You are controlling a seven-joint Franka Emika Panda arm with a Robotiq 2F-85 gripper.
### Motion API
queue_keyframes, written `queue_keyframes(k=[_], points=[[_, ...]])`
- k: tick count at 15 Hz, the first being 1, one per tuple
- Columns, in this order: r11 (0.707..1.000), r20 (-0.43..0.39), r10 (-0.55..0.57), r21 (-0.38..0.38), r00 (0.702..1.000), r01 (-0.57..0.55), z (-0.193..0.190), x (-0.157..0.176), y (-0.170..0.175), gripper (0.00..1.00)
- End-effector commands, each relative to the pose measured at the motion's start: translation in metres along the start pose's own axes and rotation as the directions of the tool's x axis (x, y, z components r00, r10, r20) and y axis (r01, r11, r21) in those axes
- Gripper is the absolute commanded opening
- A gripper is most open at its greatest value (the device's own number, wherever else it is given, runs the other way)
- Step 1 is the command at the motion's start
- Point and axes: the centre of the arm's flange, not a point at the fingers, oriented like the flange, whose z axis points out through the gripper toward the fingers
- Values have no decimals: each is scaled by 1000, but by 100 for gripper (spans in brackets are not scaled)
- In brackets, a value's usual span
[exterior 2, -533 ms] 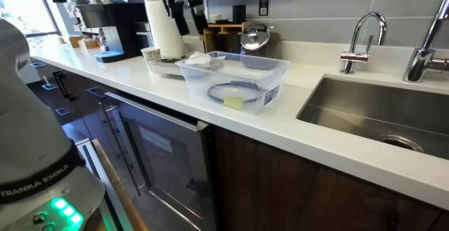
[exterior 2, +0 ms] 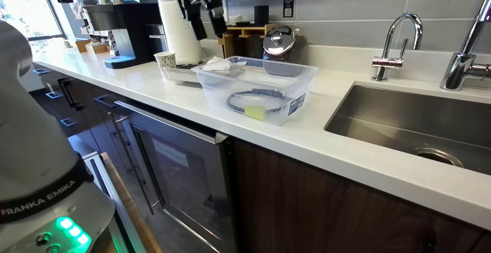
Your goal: Move the basket to the right
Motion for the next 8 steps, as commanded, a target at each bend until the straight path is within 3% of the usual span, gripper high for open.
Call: queue_keyframes(k=[1,2,5,8], points=[[999,-26,16,51,1000,-15,16,12,7,100],[995,-31,26,96,999,-23,21,18,12,100],[992,-78,61,119,995,-52,44,40,36,100],[985,-123,7,172,992,14,66,60,56,100]])
